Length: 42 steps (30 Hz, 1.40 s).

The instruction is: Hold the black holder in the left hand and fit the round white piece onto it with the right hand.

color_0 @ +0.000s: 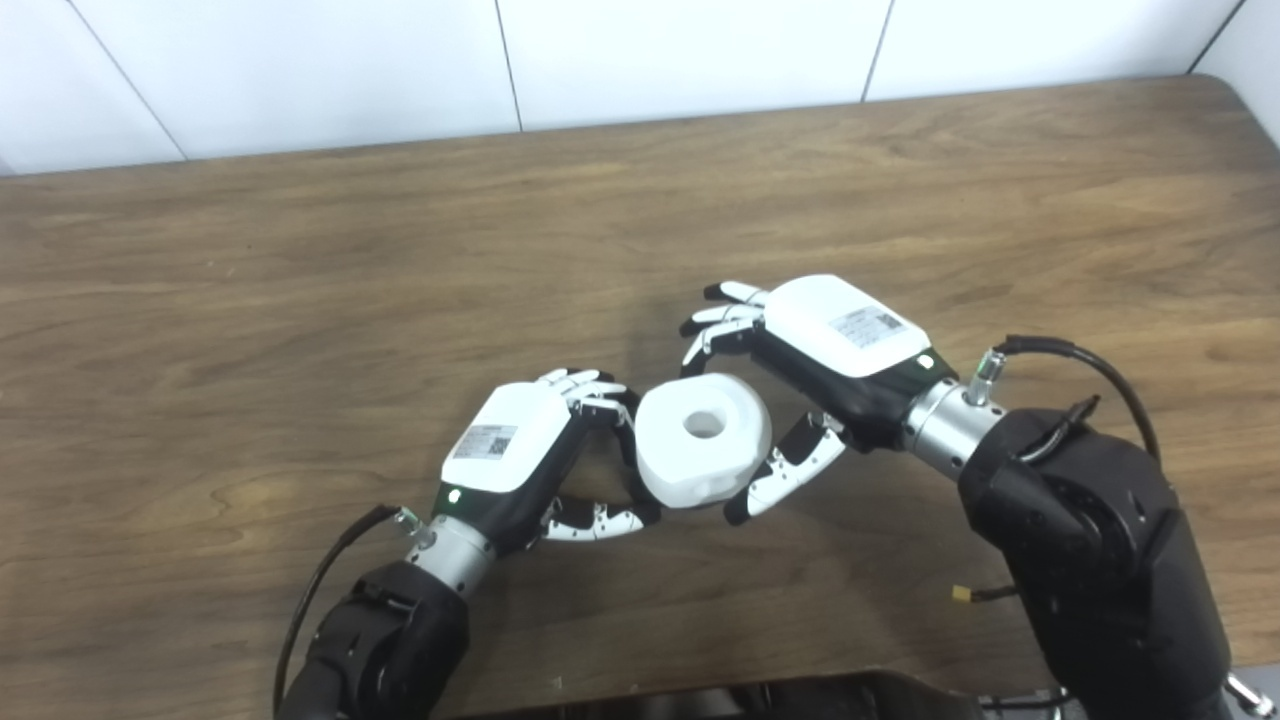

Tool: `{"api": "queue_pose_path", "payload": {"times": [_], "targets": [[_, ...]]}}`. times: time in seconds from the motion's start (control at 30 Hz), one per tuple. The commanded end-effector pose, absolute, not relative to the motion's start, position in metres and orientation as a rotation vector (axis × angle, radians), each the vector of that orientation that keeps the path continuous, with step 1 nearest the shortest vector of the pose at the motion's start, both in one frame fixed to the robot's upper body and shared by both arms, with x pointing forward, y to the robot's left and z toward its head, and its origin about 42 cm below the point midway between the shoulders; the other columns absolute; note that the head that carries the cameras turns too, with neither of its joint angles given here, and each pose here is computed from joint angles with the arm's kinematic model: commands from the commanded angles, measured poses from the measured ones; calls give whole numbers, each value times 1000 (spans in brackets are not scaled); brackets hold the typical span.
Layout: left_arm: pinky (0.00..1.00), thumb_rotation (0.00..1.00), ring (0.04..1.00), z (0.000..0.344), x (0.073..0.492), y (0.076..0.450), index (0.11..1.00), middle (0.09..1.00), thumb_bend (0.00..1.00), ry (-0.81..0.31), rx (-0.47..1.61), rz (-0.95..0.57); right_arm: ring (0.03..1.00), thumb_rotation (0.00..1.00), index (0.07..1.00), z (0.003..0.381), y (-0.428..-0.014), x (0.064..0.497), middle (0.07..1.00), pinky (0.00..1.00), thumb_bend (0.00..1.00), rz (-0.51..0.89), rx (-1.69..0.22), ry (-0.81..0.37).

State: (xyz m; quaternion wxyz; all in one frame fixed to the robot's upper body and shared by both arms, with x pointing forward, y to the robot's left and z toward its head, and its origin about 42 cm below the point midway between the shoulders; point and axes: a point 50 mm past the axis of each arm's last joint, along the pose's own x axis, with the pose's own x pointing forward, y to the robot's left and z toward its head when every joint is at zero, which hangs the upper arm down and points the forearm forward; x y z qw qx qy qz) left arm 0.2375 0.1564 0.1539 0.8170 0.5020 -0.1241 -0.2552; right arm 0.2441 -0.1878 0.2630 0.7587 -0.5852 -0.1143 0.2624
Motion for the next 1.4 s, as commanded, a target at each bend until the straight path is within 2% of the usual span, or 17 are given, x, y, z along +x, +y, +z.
{"api": "queue_pose_path", "payload": {"times": [0.0,0.47,0.63,0.7,0.93,1.37], "targets": [[897,58,875,156,236,158,486,799,517,-260,1083,-556,970,351,706,280,-188,243,883,894,1000,526,-1291,-310],[892,58,870,155,236,158,486,792,517,-269,1080,-555,980,379,720,281,-188,240,892,904,1000,509,-1279,-289],[892,58,868,155,236,158,486,790,517,-267,1080,-555,992,465,784,292,-188,238,916,931,1000,505,-1301,-279],[895,57,869,155,236,158,486,789,517,-265,1080,-556,998,488,837,297,-189,237,952,934,1000,503,-1311,-273],[898,57,867,153,236,159,486,785,517,-256,1073,-552,1000,512,926,313,-194,233,1000,922,1000,507,-1352,-233],[894,58,854,154,237,161,486,773,516,-242,1080,-539,1000,517,926,325,-200,233,1000,912,1000,474,-1368,-224]]}}
